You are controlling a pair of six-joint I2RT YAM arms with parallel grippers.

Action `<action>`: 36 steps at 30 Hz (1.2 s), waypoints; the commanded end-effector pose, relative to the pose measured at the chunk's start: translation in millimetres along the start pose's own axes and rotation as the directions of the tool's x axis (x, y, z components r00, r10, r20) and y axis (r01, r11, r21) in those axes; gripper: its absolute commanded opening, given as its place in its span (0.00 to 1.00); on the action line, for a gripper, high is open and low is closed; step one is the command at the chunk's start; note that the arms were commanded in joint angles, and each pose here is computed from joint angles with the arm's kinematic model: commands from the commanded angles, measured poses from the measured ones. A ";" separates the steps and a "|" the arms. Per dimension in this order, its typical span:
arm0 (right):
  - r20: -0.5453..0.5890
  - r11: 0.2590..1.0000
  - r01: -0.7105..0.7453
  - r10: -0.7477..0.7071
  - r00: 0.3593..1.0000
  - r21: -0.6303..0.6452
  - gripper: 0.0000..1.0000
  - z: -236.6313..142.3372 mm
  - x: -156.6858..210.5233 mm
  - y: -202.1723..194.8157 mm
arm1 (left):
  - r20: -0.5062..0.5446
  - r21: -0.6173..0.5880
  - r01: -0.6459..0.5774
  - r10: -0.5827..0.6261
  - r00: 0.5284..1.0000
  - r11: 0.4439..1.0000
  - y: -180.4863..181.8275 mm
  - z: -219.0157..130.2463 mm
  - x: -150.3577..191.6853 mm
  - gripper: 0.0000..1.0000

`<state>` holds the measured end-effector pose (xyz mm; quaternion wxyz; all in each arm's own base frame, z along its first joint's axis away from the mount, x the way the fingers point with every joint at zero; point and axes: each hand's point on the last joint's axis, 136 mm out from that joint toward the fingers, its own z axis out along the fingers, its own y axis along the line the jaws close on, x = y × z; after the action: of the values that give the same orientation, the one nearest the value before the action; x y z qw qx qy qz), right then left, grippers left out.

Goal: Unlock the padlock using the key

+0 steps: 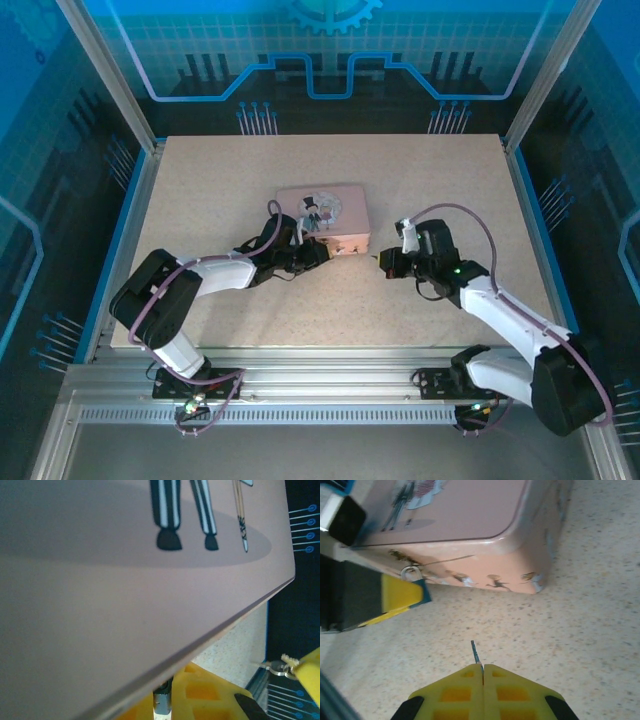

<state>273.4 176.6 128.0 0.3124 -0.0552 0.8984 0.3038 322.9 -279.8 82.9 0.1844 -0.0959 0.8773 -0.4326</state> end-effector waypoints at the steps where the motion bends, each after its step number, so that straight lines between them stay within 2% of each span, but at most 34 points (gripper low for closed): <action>1: 0.050 0.991 0.010 -0.003 0.999 -0.136 0.00 -5.8 -8.7 25.3 | 0.016 0.078 0.006 -0.008 1.000 0.997 -16.4 0.8 -7.7 0.00; 6: 0.066 0.974 -0.016 0.031 0.997 -0.225 0.00 -4.2 -7.4 37.8 | 0.015 0.084 0.017 -0.018 1.000 0.996 -16.9 1.8 -7.7 0.00; 25: 0.098 0.939 -0.165 0.202 0.974 -0.303 0.00 13.0 -8.6 43.7 | 0.024 0.106 0.035 -0.038 0.999 0.994 -22.3 4.1 -12.2 0.00; 36: 0.111 0.920 -0.280 0.320 0.941 -0.273 0.00 33.7 0.6 33.1 | 0.046 0.137 0.062 -0.069 0.997 0.989 -27.2 6.9 -18.8 0.00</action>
<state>276.2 219.4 118.2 0.3043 0.0489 0.8364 0.4532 333.7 -287.4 87.6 0.1868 -0.1231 0.8584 -0.4615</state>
